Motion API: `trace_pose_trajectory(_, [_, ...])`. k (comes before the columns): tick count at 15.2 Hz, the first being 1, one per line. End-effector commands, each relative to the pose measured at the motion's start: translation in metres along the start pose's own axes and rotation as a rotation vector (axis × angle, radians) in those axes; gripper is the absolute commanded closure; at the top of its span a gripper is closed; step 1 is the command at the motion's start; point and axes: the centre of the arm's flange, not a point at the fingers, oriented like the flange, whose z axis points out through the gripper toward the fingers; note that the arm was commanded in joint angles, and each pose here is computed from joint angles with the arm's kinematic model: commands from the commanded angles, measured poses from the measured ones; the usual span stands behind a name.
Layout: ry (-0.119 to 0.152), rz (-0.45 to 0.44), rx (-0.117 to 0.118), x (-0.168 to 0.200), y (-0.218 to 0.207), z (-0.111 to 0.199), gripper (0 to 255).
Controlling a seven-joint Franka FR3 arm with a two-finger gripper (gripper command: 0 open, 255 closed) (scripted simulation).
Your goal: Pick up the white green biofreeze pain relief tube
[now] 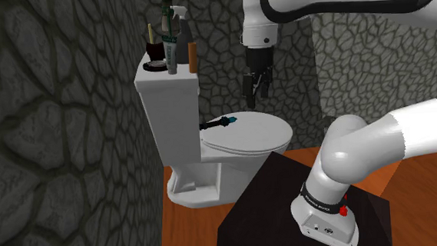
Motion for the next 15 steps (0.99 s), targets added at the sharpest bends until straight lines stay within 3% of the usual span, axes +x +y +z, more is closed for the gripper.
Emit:
trace_pose_trajectory(1, [0.000, 0.000, 0.000, 0.000, 0.000, 0.000, 0])
trace_pose_trajectory(15, [0.389, -0.441, 0.259, 0.123, 0.115, 0.005, 0])
